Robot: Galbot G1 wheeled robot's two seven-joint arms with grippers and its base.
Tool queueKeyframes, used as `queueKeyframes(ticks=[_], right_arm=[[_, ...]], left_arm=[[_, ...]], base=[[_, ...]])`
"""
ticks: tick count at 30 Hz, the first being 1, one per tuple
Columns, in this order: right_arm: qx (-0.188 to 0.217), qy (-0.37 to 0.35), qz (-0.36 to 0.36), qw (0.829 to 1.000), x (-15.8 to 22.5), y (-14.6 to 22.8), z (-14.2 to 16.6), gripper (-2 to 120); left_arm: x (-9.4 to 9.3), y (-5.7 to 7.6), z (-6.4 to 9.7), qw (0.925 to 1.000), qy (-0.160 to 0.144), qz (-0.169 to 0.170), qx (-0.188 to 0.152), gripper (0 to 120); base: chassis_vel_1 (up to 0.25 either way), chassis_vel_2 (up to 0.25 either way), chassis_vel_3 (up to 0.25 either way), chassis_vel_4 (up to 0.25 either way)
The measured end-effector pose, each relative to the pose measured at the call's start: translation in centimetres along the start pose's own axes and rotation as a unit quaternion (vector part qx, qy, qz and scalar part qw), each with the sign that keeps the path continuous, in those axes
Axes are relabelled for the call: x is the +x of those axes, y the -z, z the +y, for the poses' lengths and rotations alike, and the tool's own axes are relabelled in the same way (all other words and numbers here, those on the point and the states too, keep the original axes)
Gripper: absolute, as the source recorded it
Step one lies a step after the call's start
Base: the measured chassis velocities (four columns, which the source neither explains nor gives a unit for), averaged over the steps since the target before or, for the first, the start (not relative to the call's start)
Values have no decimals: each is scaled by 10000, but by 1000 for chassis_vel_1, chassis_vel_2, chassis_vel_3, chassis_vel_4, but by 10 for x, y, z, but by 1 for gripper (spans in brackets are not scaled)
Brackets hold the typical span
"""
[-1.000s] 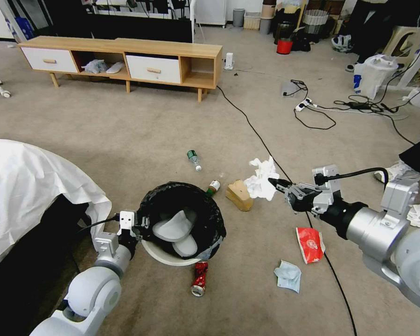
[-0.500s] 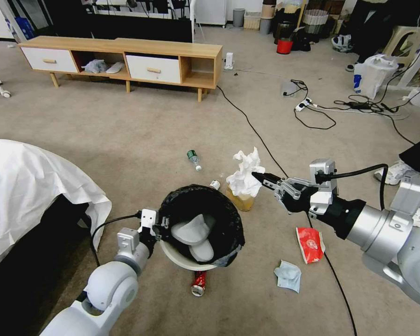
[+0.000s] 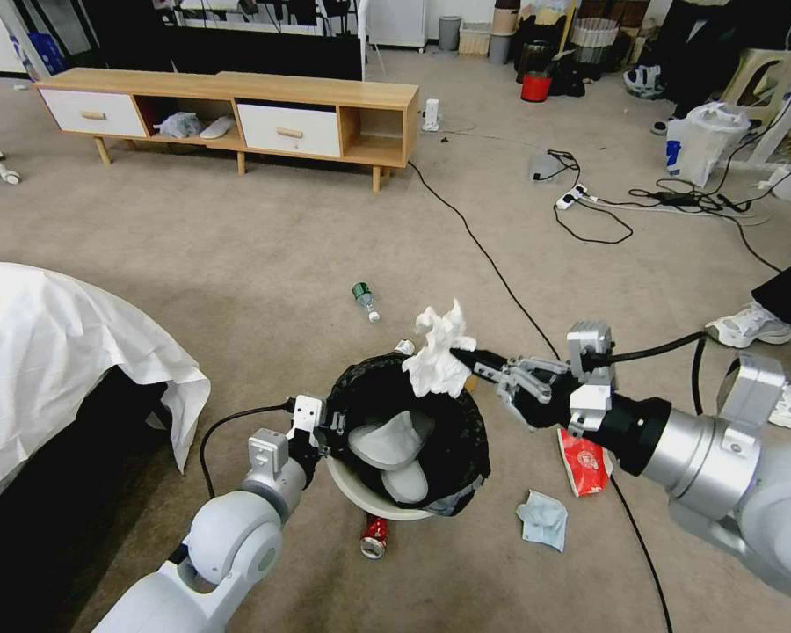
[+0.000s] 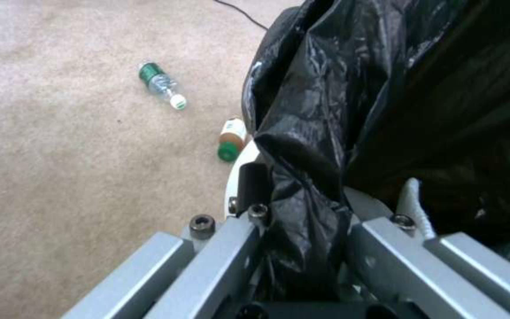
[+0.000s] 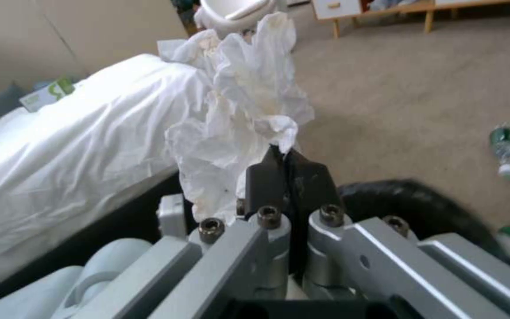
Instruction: Pick up the trash bin and place the garbage on the floor into it.
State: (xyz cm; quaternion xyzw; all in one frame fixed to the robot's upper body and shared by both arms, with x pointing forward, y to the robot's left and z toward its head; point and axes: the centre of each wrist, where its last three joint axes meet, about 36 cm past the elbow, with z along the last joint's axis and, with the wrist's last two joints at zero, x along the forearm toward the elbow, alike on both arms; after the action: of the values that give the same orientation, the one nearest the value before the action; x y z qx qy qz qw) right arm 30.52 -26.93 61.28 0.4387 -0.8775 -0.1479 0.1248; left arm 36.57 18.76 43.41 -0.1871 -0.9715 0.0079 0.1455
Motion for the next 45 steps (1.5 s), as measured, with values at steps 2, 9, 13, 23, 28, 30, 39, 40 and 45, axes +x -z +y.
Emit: queueKeyframes(ticks=[2, 9, 13, 23, 28, 30, 39, 40, 45], right_arm=[[-42, 19, 15, 10000, 0, -2, 0, 0], [-181, 92, 146, 9997, -2, -10, 1, 0], [-206, 87, 202, 9995, -2, -12, 1, 0], [-262, 41, 367, 9990, -3, -26, 2, 0], [-252, 61, 383, 9989, -5, -32, 4, 0], [-246, 52, 390, 9989, -5, -33, 4, 0], [-294, -152, 441, 9985, -7, -44, -10, 25], [-302, -182, 453, 9984, -7, -46, -12, 30], [-338, -333, 499, 9976, -8, -53, -19, 51]], left_arm=[[-1, 0, -2, 10000, -6, -6, 8, 1], [-13, 0, -17, 9999, -19, 42, 91, 1], [-19, -1, -21, 9999, 37, 81, 134, 1], [-20, -10, -32, 9982, 139, 487, 320, 1], [-19, -9, -31, 9981, 168, 474, 352, 1], [-19, -9, -31, 9981, 173, 472, 357, 1], [-15, -8, -30, 9980, 174, 467, 381, 1], [-15, -7, -30, 9980, 174, 462, 391, 1], [-13, -4, -30, 9981, 176, 425, 421, 1]], base=[[0, 0, 0, 0], [0, 0, 0, 0], [0, 0, 0, 0], [0, 0, 0, 0], [0, 0, 0, 0], [0, 0, 0, 0], [0, 0, 0, 0], [0, 0, 0, 0], [0, 0, 0, 0]])
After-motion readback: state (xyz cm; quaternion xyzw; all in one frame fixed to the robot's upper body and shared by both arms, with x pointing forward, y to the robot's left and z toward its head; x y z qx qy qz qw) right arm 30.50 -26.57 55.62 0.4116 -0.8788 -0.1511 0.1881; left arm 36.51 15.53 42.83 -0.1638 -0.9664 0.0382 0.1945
